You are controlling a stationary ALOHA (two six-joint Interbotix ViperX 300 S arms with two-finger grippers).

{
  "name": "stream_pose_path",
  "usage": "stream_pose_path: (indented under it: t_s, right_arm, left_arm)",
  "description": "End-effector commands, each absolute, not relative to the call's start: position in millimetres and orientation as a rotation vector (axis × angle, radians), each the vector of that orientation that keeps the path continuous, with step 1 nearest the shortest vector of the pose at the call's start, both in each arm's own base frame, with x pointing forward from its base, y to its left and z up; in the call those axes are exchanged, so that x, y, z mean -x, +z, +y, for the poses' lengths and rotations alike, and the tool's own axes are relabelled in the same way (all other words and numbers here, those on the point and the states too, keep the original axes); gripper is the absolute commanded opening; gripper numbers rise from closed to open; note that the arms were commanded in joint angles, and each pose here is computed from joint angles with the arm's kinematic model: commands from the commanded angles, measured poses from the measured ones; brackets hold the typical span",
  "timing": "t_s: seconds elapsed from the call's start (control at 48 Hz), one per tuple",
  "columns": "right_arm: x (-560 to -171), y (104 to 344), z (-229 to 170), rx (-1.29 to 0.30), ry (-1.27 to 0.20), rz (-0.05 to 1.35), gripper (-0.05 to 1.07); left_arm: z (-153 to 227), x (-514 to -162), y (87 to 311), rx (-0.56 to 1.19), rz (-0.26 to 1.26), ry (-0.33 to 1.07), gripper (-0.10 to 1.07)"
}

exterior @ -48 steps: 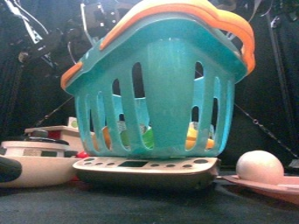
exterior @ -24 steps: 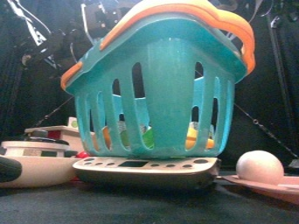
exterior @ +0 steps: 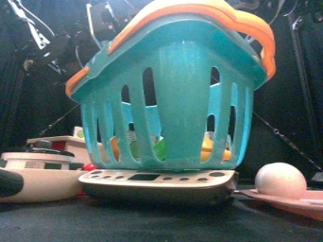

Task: Remove corn husk

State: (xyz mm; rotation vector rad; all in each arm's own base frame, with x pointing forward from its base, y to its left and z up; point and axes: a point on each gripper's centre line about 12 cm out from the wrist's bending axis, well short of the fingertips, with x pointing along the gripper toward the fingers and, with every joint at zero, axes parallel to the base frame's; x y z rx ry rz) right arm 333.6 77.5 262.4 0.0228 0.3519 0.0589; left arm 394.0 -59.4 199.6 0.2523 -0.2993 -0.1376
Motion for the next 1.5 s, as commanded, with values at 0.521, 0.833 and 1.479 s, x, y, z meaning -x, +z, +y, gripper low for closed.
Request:
stream_pose_path:
  t_s: [0.521,0.833,1.479]
  right_arm:
    - [-335,275,80,-0.028,0.072,0.32,0.57]
    - [-332,273,85,-0.028,0.084,0.326,0.57]
    - [-331,271,86,-0.031,0.089,0.333,0.57]
  left_arm:
    - [-42,-385,216,-0.236,-0.329,-0.065,0.66]
    - [-40,-379,221,-0.236,-0.338,-0.06,0.66]
    - [-36,-367,221,-0.238,-0.328,-0.055,0.66]
